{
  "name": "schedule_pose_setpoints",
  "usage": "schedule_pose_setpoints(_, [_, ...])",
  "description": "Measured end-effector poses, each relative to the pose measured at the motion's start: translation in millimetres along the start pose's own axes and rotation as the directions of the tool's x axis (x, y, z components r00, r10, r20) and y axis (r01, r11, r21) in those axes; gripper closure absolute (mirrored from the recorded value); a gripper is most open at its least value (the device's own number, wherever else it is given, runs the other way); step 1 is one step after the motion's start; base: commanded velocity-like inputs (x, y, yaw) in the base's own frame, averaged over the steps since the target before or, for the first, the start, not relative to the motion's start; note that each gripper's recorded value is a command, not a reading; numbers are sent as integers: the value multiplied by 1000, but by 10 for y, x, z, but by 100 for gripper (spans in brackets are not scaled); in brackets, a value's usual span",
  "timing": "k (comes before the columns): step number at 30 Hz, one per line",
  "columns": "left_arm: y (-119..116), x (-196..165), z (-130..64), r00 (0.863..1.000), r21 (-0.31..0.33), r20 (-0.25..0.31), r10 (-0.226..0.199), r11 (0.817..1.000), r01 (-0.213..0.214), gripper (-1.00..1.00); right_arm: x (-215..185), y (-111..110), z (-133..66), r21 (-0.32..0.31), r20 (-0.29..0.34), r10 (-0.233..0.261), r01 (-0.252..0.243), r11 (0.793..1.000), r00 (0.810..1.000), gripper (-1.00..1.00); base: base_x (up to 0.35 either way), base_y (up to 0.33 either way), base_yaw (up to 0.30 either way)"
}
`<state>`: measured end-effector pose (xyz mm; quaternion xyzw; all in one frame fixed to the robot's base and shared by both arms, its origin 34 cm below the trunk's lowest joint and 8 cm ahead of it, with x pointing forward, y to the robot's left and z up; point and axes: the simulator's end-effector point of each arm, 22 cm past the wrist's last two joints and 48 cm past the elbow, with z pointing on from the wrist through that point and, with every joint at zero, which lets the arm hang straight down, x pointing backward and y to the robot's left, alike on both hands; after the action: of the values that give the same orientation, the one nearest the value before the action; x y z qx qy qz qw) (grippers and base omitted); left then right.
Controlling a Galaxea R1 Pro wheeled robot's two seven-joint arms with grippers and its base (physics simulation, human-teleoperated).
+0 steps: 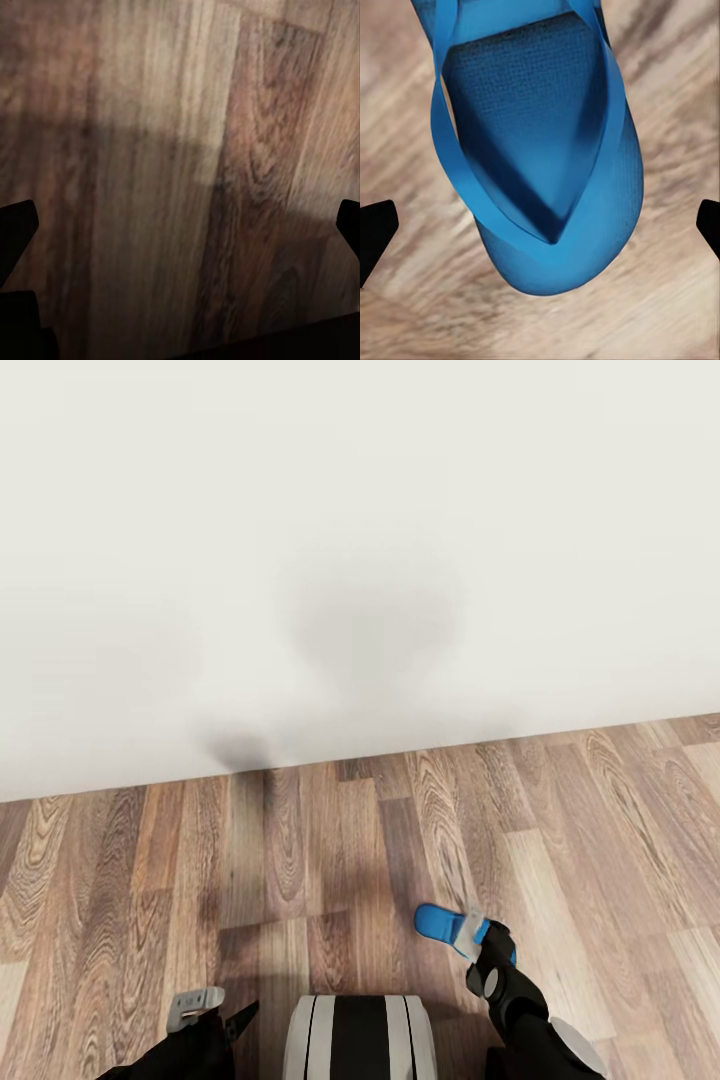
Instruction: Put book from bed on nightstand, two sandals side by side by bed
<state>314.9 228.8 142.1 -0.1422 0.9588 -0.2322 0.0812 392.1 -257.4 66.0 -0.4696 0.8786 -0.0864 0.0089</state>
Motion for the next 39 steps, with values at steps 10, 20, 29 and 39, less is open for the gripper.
schedule_pose_setpoints(10, [2, -1, -1, 1000, 0, 0, 0, 1000, 0, -100, 18, -9, 7, 10, -4, -1, 1, 1000, 1000, -100, 0, 0, 0])
schedule_pose_setpoints(20, [35, 56, 22, 1000, -5, -14, -6, 1000, 6, -100, 48, 54, 52, -3, -12, -2, 2, 1000, 1000, -100, 0, 0, 0])
schedule_pose_setpoints(29, [43, 71, 28, 1000, -6, -17, -8, 1000, 8, -100, 56, 74, 63, -8, -14, -3, 3, 1000, 1000, -100, 0, 0, 0])
schedule_pose_setpoints(39, [48, 76, 27, 1000, -8, -18, -8, 1000, 8, -100, 59, 72, 63, -8, -14, -3, 3, 1000, 1000, -100, 99, 0, 0])
